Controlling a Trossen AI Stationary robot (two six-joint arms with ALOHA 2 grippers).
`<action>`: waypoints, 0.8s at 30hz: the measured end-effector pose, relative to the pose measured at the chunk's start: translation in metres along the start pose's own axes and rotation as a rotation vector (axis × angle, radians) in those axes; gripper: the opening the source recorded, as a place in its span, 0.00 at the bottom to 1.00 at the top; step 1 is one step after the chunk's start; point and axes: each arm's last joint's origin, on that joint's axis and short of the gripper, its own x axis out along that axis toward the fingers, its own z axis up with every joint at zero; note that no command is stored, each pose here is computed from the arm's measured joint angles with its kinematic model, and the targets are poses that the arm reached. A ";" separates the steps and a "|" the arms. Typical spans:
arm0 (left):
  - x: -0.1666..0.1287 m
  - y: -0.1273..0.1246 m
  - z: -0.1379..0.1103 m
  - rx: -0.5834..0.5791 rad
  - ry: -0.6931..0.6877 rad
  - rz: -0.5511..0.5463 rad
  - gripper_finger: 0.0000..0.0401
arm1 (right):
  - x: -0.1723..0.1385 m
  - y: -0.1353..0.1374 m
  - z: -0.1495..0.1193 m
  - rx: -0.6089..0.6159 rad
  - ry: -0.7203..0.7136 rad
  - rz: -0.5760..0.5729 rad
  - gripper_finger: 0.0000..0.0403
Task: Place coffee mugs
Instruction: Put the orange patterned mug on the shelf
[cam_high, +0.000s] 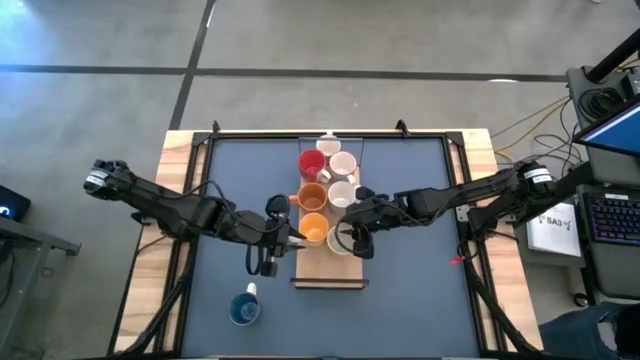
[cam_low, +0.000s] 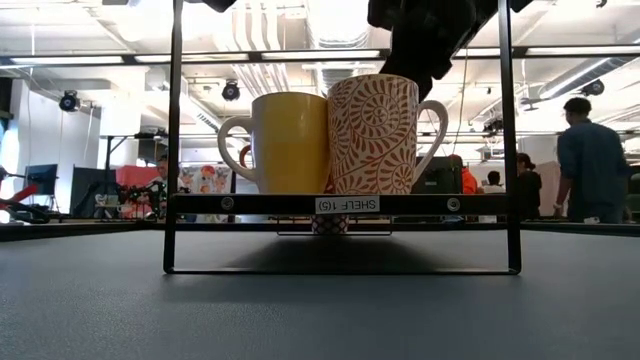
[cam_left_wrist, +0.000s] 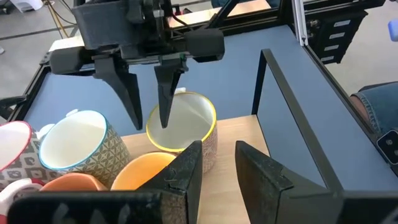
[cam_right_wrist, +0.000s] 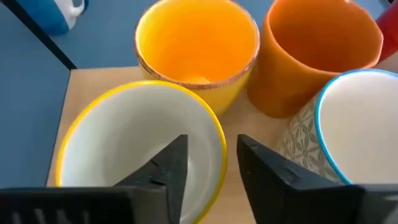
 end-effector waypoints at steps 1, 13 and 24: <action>0.000 0.000 0.000 -0.001 -0.003 0.000 0.20 | 0.000 0.000 0.000 0.002 0.000 -0.005 0.35; 0.000 0.000 0.001 -0.002 -0.006 0.000 0.20 | 0.001 -0.001 -0.001 0.008 0.003 -0.012 0.17; 0.000 0.000 0.001 -0.002 -0.007 0.000 0.20 | -0.001 -0.004 -0.001 -0.014 0.006 -0.015 0.03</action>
